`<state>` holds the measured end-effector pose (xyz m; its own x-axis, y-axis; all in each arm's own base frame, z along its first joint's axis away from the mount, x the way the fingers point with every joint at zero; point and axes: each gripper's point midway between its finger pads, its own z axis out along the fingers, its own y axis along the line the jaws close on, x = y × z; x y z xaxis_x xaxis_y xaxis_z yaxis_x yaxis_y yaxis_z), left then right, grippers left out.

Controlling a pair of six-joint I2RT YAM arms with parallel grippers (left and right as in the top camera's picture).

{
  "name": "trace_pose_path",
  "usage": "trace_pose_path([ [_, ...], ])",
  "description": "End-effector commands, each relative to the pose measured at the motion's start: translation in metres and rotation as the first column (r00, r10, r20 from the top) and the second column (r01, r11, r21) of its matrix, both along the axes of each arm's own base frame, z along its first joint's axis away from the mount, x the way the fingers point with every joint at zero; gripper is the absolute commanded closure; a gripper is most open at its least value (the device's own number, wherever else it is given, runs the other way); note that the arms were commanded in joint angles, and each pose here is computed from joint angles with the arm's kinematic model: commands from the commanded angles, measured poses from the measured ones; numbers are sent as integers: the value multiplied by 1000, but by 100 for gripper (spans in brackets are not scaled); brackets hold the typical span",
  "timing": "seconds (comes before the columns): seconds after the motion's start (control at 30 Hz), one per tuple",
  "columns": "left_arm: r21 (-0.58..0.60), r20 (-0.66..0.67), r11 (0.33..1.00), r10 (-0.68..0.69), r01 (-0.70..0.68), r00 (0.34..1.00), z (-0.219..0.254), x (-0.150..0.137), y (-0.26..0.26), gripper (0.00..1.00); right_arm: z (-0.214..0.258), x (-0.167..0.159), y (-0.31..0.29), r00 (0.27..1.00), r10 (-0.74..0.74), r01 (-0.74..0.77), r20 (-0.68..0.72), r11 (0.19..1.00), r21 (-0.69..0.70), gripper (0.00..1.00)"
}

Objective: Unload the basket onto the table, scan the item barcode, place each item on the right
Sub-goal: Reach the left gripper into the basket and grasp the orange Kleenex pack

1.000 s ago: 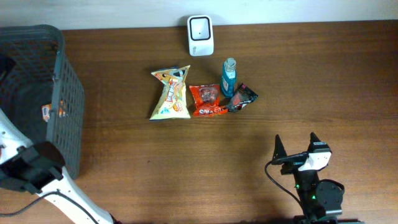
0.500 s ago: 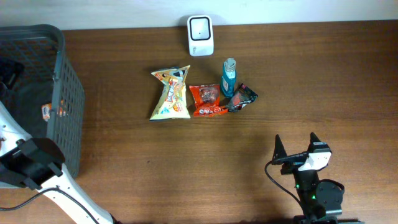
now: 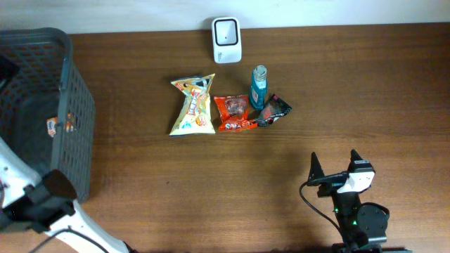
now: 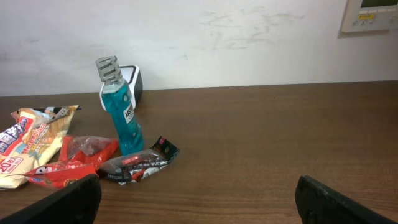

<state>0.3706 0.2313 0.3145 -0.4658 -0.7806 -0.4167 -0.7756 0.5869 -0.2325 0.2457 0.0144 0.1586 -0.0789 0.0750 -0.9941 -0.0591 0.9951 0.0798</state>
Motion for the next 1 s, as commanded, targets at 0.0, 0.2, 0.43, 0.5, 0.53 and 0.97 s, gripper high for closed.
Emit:
trace_pose_path([
  [0.0, -19, -60, 999, -45, 44, 997, -1, -28, -20, 9, -4, 0, -1, 1000, -8, 8, -7, 1000, 3, 2],
  [0.2, 25, -117, 989, 147, -145, 982, -25, -43, 1, 9, -4, 0, -1, 1000, -8, 8, -7, 1000, 3, 2],
  [0.43, -27, -199, 985, 164, -172, 966, -105, -31, 10, 9, -4, 0, -1, 1000, -8, 8, -7, 1000, 3, 2],
  [0.5, -38, -166, 970, 230, -239, 959, -122, -23, 16, 11, -4, 0, -1, 1000, -8, 8, -7, 1000, 3, 2],
  [0.53, -47, -144, 958, 273, -282, 951, -128, -18, 20, 12, -4, 0, -1, 1000, -8, 8, -7, 1000, 3, 2],
  [0.97, 8, -50, 962, 274, -274, 960, -218, 21, 21, 30, -4, 0, -1, 1000, -8, 8, -7, 1000, 3, 2],
])
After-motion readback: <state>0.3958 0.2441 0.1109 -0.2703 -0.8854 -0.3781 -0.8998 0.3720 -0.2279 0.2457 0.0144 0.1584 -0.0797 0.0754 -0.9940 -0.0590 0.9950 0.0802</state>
